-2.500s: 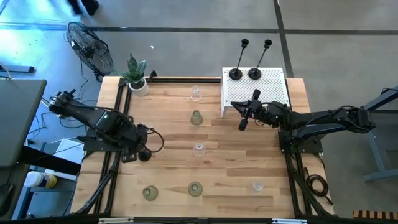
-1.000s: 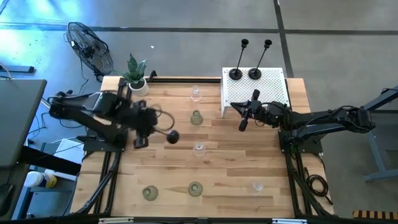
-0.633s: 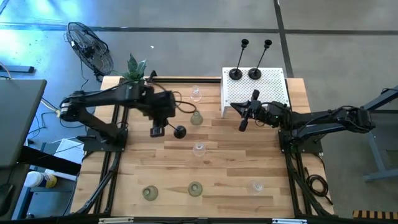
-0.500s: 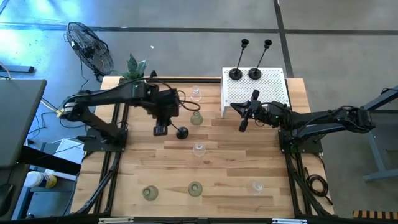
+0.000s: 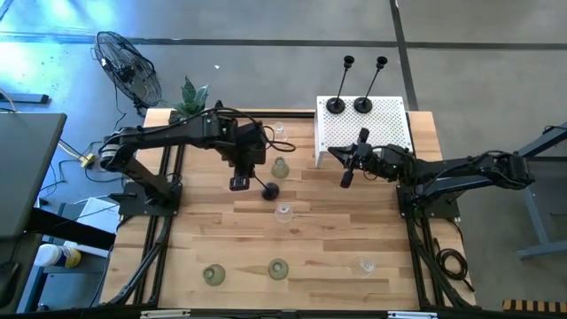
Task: Pick & Place candle stick holders
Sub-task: Put the black candle holder on the shelf aligned with the other black candle holder
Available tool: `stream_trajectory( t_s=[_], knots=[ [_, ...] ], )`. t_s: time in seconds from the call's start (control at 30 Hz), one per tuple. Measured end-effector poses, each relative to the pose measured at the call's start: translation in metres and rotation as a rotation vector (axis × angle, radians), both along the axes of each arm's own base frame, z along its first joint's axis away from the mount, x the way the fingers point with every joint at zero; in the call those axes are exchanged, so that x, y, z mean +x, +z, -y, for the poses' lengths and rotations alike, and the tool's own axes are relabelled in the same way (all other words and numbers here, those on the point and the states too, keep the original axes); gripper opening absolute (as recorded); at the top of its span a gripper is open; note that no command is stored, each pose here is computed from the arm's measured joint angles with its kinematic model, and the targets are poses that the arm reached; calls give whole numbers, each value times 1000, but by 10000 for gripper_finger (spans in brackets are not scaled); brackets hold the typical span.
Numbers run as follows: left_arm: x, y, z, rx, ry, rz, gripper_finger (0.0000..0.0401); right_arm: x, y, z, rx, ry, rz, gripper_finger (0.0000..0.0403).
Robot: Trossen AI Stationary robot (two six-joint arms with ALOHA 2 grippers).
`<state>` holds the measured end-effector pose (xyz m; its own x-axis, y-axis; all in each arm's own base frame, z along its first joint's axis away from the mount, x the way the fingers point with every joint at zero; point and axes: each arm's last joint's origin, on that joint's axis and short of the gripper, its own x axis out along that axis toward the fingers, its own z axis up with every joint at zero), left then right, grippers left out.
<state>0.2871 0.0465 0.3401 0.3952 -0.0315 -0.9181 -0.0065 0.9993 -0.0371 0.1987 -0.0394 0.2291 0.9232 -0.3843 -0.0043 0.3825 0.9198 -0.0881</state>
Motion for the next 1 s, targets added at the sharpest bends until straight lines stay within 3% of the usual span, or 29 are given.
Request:
stream_trajectory(
  t_s=[0.33, 0.8, 1.0],
  knots=[
    [10, -7, -1, -29, 2, 5, 146, 0, 0, 0, -1, 0, 0, 1],
    [14, -7, -1, -41, 25, 32, 226, 0, 0, 0, -2, 0, -5, 2],
    [7, 11, 0, -41, 5, 74, 230, 0, 0, 0, 1, 0, -4, 1]
  ],
)
